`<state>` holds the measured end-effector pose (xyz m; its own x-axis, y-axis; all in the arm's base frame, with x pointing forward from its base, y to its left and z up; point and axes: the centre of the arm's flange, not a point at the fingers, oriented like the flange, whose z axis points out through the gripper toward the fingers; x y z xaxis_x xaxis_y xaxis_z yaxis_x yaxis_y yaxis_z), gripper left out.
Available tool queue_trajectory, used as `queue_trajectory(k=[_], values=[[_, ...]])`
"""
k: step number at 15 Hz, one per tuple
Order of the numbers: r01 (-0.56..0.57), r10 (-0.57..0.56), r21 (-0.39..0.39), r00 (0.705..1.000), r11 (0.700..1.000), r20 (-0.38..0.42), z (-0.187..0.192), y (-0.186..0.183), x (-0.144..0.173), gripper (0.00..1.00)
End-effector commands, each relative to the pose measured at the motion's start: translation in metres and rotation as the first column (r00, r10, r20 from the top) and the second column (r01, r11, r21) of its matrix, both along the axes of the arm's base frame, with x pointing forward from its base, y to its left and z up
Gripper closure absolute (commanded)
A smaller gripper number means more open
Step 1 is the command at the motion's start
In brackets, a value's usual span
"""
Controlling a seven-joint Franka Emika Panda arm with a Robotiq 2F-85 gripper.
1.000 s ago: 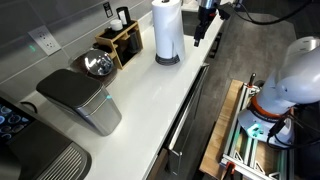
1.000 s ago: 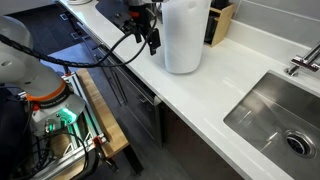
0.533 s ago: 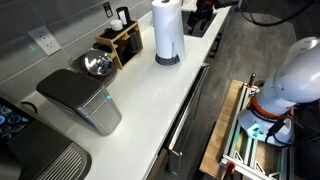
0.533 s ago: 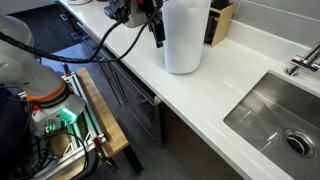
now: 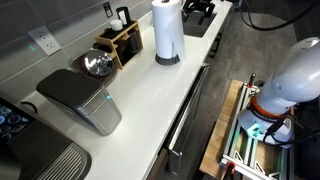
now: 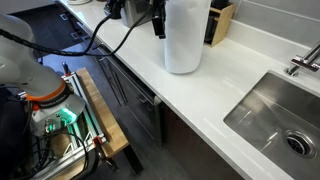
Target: Remove the paper towel from the paper towel holder and put it on the counter
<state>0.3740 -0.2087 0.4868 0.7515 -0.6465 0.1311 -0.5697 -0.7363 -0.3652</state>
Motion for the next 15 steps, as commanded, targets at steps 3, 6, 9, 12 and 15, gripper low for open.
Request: queue_trajectory(k=[3, 6, 9, 12, 15], values=[[0.153, -0.177, 0.192, 0.977, 0.969, 0.115, 0.012, -0.008, 0.006, 0.0], [0.164, -0.208, 0.238, 0.962, 0.957, 0.175, 0.016, -0.013, 0.005, 0.0], [0.157, -0.228, 0.294, 0.947, 0.943, 0.226, 0.019, -0.013, 0.007, 0.0], [0.14, -0.23, 0.327, 0.939, 0.935, 0.256, 0.022, -0.011, 0.011, 0.0], [0.135, -0.228, 0.324, 0.936, 0.936, 0.267, 0.024, -0.011, 0.012, 0.0]])
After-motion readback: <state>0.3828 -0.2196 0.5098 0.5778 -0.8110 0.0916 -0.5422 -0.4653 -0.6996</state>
